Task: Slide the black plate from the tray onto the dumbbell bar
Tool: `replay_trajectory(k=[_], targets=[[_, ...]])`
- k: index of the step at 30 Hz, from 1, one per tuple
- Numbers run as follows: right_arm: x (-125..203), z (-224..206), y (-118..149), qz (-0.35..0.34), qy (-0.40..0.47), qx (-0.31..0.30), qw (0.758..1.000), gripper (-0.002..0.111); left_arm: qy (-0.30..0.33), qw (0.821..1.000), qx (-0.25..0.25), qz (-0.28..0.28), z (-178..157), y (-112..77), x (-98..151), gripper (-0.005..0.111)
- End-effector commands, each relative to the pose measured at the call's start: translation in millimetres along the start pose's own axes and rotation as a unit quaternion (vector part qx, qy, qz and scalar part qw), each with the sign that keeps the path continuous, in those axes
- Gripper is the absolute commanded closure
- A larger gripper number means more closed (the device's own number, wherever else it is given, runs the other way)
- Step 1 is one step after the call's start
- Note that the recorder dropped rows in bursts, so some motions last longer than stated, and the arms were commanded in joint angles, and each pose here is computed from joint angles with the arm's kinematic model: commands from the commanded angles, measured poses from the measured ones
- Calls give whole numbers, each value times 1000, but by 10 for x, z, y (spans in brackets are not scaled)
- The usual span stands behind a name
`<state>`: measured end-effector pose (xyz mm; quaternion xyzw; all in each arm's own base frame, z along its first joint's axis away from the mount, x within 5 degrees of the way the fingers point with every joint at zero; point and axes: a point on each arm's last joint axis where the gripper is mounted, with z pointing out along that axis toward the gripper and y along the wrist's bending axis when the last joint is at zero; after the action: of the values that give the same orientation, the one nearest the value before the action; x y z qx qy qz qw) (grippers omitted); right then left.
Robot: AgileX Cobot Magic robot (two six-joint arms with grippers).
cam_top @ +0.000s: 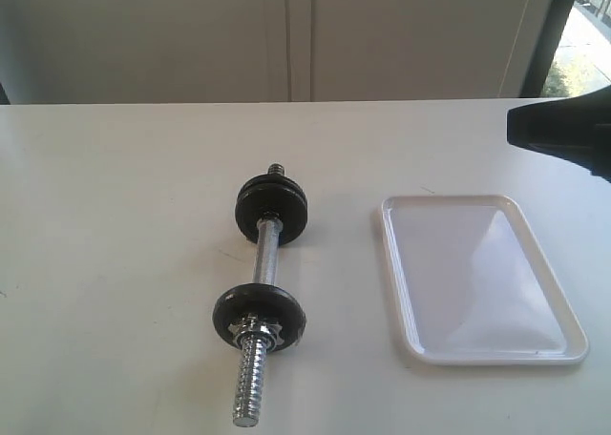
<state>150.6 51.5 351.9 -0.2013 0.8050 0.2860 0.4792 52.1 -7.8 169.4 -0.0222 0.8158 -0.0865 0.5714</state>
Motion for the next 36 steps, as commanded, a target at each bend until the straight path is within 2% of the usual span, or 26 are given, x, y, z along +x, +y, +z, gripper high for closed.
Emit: replay_trajectory(k=[1,5,7,13,18,29,32,36], targets=[[16,3,4,4,-1,-1,1000,108,4,999,0,48,1,1,17,107],[16,3,4,4,-1,-1,1000,108,0,985,0,170,1,1,10,107],[16,3,4,4,-1,-1,1000,108,-1,983,0,184,1,1,9,107],[16,3,4,4,-1,-1,1000,108,-3,983,0,183,1,0,5,107],[16,3,4,4,-1,-1,1000,108,-3,989,0,149,1,0,5,107],[16,3,4,4,-1,-1,1000,108,-3,989,0,147,1,0,5,107],[16,3,4,4,-1,-1,1000,108,-3,995,1,98,1,-1,5,107],[16,3,4,4,-1,-1,1000,108,-3,996,1,91,1,-1,5,107]])
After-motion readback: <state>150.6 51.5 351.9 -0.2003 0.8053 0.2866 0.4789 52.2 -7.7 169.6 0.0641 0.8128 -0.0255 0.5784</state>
